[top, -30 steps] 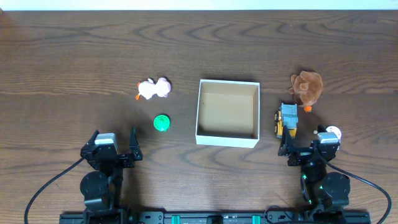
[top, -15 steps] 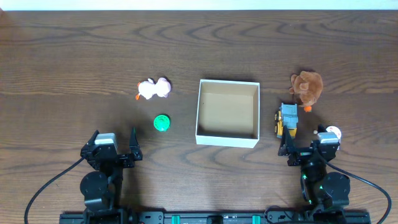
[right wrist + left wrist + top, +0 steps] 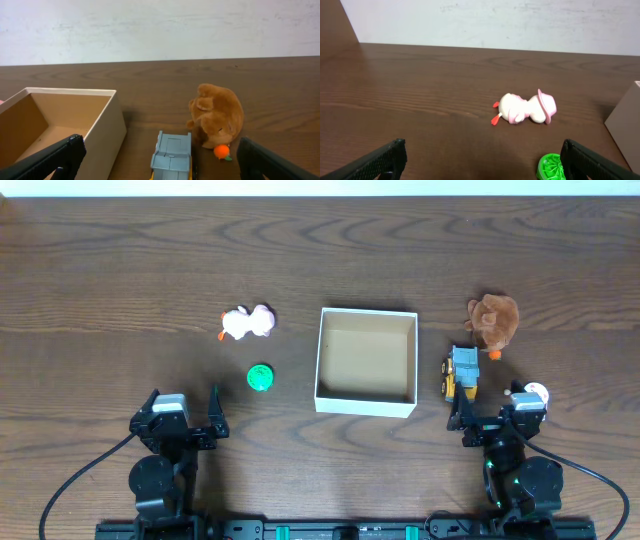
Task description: Pack container
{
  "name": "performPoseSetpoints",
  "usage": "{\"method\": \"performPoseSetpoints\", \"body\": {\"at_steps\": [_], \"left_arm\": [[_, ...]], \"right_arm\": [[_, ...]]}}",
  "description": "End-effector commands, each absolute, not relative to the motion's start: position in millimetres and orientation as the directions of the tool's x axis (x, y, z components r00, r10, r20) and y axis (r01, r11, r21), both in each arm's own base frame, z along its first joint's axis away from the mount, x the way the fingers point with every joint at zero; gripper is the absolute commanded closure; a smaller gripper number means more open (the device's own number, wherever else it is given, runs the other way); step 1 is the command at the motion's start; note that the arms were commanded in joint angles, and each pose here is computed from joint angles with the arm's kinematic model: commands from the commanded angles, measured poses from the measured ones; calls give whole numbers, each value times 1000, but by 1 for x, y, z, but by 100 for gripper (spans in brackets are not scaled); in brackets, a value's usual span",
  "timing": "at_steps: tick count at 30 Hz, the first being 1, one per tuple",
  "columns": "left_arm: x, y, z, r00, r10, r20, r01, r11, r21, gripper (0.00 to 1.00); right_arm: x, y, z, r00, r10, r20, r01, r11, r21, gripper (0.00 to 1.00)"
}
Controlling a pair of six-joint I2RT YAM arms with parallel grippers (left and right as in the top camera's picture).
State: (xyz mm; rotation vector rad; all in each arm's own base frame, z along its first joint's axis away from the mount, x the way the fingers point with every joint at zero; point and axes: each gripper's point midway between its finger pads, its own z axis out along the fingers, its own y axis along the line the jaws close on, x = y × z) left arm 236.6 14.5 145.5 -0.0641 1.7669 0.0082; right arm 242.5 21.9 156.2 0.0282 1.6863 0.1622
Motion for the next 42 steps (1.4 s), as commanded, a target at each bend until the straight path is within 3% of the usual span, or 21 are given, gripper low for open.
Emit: {"method": "performPoseSetpoints", "body": {"at_steps": [1, 9, 13, 17, 22, 25, 29, 34, 42], "left_arm": [[235, 14, 132, -237, -47, -970, -48, 998, -37, 2], [235, 14, 132, -237, -47, -970, -48, 998, -37, 2], [235, 13, 132, -237, -47, -970, -47, 998, -37, 2], [235, 14, 132, -237, -47, -970, -48, 998, -37, 2], [235, 13, 132, -237, -47, -970, -47, 998, -37, 2], [235, 13, 132, -237, -47, -970, -47, 998, -37, 2], [235, 14, 132, -237, -47, -970, -48, 998, -37, 2], [235, 14, 132, -237, -47, -970, -48, 998, -37, 2], [235, 14, 132, -237, -47, -970, -48, 998, -37, 2]], "right_arm": [[243, 19, 155, -119, 106, -987, -66, 991, 114, 1], [244, 6, 166, -68, 101, -993, 5, 995, 101, 1], [243, 21, 190, 0, 149, -989, -93, 985, 149, 1], [236, 11, 208, -43, 151, -988, -30, 988, 152, 1], [237, 2, 266, -80, 119, -990, 29, 993, 117, 1], [245, 3, 292, -191, 110, -975, 39, 994, 105, 1], [260, 10, 298, -448, 59, -892, 17, 998, 57, 1], [259, 33, 273, -749, 35, -662, -59, 991, 120, 1], [263, 42, 208, -927, 14, -376, -47, 987, 153, 1]]}}
